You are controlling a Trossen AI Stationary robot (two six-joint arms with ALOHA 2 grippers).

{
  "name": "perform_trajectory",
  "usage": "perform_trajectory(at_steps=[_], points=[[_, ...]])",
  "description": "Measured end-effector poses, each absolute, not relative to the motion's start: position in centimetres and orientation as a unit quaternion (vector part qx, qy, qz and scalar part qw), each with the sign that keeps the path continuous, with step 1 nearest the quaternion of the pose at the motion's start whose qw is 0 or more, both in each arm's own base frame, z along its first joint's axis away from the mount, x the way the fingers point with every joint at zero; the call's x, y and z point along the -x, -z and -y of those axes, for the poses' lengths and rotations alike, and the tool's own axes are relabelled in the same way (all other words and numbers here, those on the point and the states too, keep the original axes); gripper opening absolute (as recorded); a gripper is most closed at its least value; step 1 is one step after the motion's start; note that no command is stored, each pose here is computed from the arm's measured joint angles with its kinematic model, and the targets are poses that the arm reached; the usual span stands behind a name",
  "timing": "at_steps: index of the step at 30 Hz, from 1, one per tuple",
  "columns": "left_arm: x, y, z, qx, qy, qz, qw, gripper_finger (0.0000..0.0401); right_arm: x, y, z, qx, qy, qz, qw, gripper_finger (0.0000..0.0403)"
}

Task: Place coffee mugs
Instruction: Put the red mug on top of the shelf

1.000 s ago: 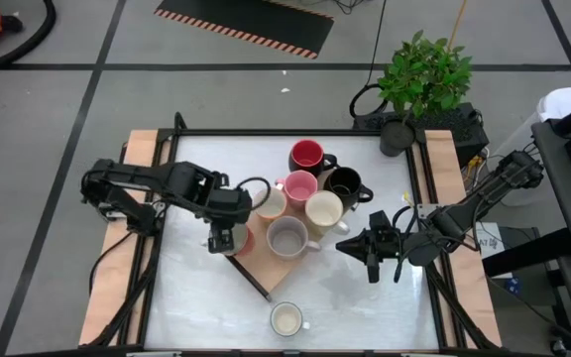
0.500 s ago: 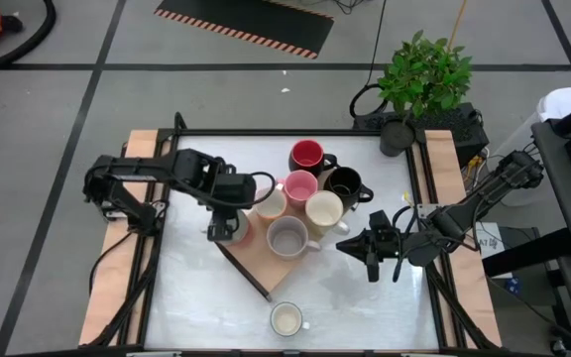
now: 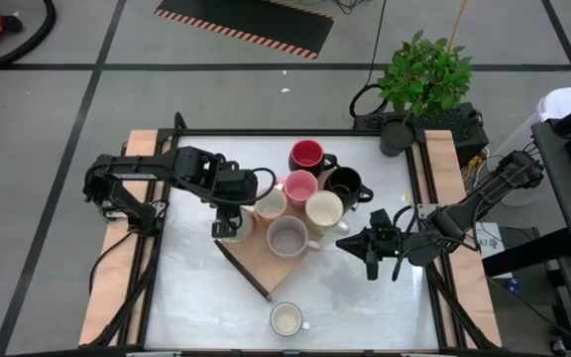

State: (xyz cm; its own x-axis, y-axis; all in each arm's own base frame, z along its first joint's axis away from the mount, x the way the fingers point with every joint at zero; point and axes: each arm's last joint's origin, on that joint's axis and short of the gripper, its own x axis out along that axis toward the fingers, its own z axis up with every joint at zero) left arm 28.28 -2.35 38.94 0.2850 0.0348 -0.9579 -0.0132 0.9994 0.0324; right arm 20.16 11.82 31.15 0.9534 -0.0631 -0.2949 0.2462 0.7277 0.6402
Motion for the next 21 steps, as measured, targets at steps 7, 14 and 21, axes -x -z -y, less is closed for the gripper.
perform_trajectory(at_steps=[7, 14, 21], points=[[-28.47, -39.00, 2.45, 0.014, -0.011, -0.590, 0.807, 0.0076, -20.16, -31.15, -11.83, -0.359, 0.084, -0.127, 0.921, 0.0000], [-28.53, -39.01, 2.22, 0.052, -0.030, -0.588, 0.806, 0.0143, -20.16, -31.15, -11.84, -0.360, 0.083, -0.128, 0.921, 0.0000], [-28.54, -39.02, 2.13, 0.053, -0.039, -0.587, 0.807, 0.0160, -20.19, -31.22, -11.86, -0.364, 0.080, -0.126, 0.919, 0.0000]])
